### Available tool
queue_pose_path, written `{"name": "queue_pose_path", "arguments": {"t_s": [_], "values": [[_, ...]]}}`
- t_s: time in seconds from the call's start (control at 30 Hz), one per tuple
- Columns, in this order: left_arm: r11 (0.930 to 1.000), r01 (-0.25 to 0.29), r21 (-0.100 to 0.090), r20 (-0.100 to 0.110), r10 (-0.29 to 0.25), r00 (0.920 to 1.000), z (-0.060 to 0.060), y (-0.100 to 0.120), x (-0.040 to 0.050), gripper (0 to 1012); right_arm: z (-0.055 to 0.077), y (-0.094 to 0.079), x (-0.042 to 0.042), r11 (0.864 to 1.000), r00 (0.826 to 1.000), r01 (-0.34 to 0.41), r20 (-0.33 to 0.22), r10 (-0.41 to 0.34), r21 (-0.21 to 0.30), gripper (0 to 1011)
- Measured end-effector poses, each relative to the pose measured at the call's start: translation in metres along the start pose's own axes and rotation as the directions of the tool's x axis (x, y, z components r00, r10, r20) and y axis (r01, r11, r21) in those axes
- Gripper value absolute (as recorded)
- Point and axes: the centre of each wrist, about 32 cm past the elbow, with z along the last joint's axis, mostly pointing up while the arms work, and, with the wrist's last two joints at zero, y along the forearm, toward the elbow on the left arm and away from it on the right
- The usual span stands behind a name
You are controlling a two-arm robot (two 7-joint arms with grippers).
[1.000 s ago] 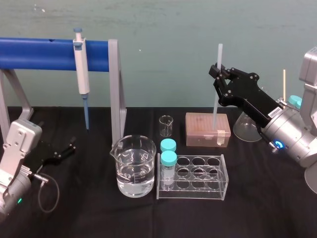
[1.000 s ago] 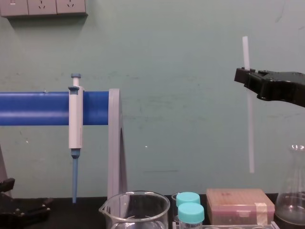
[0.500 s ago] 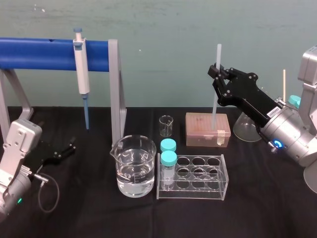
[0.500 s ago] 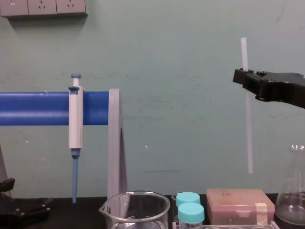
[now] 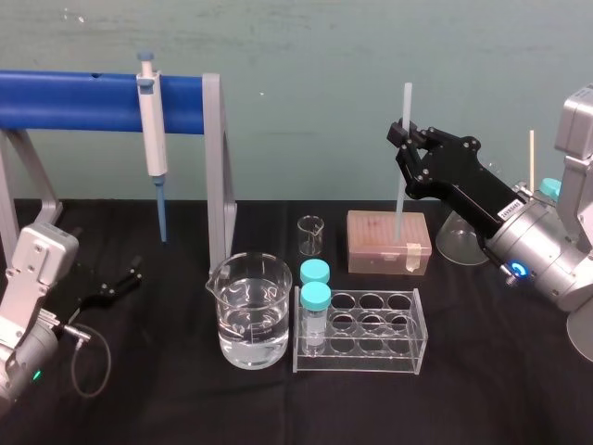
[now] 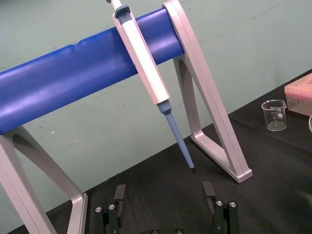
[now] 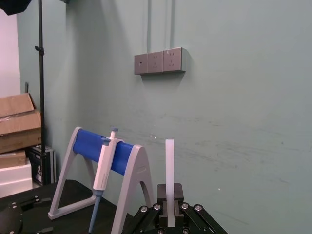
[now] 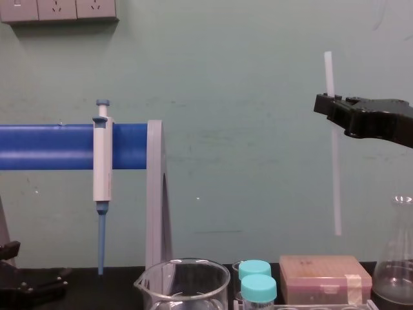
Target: Pick up the stirring rod with one hand, then place it down.
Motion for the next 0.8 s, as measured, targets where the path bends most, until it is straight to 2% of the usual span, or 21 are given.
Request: {"name": "queue_pose_path", "arguments": {"t_s": [0.8], "values": [[1.0,0.0,0.0,0.0,0.0,1.0,0.0,0.0,0.0,1000,0.0,-0.0023,-0.0012,1.0,1.0,0.006,0.0,-0.006,0.007,72]]}}
